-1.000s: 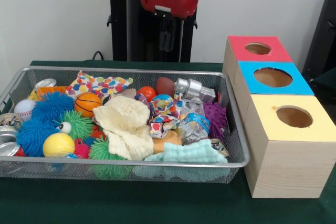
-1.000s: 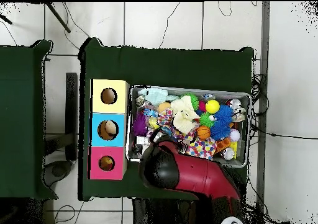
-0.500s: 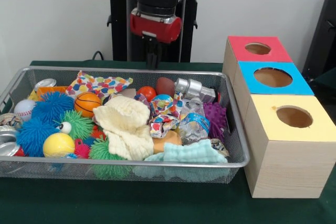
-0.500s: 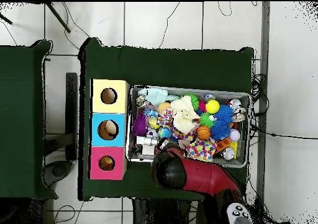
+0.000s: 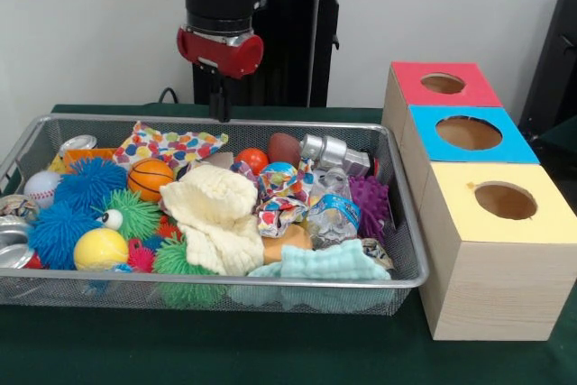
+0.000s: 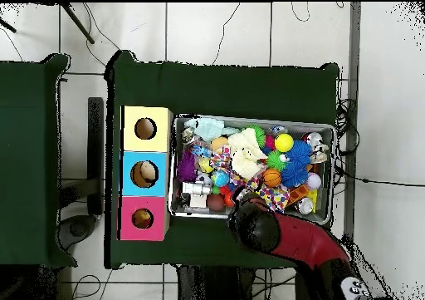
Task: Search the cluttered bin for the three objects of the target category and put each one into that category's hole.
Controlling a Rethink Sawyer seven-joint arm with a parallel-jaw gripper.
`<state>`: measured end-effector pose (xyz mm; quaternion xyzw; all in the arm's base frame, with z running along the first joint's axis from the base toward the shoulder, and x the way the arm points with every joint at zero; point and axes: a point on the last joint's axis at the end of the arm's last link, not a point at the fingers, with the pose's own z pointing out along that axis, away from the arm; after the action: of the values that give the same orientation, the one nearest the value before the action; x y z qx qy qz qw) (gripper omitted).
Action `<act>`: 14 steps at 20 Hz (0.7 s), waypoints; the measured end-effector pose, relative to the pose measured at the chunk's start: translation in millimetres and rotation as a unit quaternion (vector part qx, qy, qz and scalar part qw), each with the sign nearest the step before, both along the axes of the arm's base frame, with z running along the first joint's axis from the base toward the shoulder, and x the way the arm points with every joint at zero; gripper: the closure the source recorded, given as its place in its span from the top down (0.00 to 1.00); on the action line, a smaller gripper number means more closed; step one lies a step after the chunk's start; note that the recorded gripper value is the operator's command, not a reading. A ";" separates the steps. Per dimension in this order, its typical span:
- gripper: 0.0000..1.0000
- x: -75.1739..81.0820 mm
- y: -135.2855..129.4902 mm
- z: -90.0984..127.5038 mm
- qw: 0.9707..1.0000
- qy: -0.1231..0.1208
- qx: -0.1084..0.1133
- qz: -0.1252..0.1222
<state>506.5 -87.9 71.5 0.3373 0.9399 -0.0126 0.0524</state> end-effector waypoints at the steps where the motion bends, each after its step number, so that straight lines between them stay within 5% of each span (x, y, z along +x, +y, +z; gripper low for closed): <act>1: 0.00 0.3 -6.8 3.4 1.000 0.005 0.003 -0.007; 8: 0.00 8.5 -19.7 13.9 0.999 0.024 0.016 -0.016; 14: 0.00 32.8 -37.0 7.3 1.000 0.008 0.019 -0.018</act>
<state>539.3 -124.9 78.8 0.3552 0.9340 0.0020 0.0383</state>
